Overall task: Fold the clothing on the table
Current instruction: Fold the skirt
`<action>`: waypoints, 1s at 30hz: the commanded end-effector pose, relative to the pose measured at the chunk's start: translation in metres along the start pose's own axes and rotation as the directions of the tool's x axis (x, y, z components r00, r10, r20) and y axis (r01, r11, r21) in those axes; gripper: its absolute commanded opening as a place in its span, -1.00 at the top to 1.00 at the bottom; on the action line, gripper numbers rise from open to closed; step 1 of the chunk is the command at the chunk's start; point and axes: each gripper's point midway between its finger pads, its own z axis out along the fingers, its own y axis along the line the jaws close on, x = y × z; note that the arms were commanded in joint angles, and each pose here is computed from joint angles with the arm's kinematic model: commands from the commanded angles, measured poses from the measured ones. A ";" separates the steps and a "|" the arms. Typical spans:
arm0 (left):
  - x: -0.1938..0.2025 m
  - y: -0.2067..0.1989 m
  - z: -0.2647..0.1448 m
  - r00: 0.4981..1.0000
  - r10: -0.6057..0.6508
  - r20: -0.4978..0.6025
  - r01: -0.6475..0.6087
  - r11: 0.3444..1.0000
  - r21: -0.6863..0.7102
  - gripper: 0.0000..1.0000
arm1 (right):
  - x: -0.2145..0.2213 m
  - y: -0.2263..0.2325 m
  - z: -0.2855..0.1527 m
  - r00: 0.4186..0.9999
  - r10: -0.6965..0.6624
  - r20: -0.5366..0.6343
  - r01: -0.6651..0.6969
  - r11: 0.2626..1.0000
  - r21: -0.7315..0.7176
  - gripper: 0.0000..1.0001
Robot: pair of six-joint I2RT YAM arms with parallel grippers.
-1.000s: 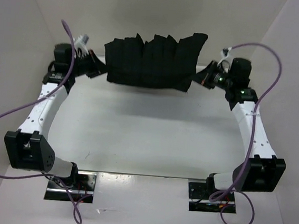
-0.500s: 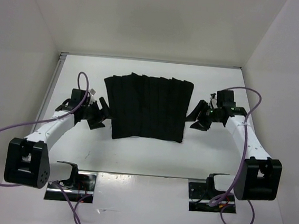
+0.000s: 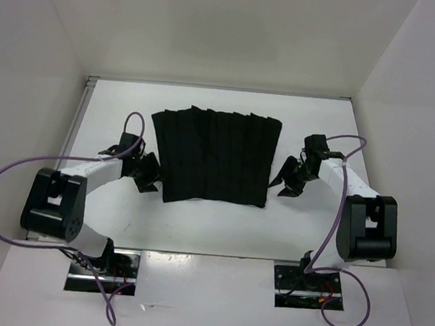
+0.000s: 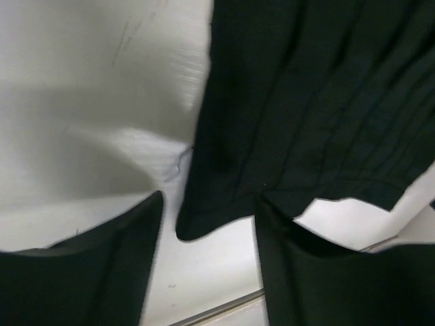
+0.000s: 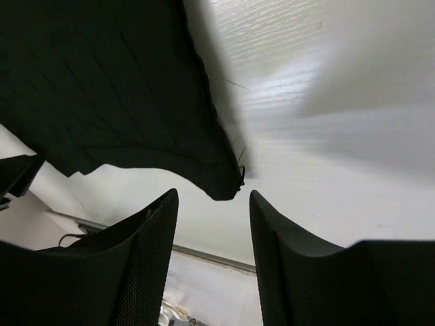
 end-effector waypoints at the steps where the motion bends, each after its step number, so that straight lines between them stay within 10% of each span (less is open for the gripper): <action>1: 0.009 0.007 0.019 0.999 -0.002 -0.033 0.001 0.999 -0.036 -0.16 | -0.017 0.009 0.003 0.998 -0.019 0.054 0.019 1.000 -0.004 -0.03; 12: 0.034 0.012 0.041 0.991 0.011 -0.134 -0.023 0.995 -0.093 -0.02 | -0.014 0.004 0.015 1.000 -0.007 0.027 0.007 1.000 0.011 0.00; 18: 0.043 0.011 0.049 0.985 0.021 -0.169 -0.036 0.996 -0.086 0.93 | -0.004 -0.003 0.032 0.999 0.009 -0.039 -0.008 0.999 0.033 0.02; 22: 0.042 0.006 0.050 0.985 0.035 -0.168 -0.048 0.996 -0.076 1.00 | -0.001 -0.008 0.037 0.998 0.016 -0.054 -0.014 0.999 0.044 0.02; 30: 0.040 0.002 0.048 0.987 0.052 -0.155 -0.062 0.996 -0.061 1.00 | 0.004 -0.016 0.053 0.996 0.025 -0.090 -0.019 0.998 0.067 0.73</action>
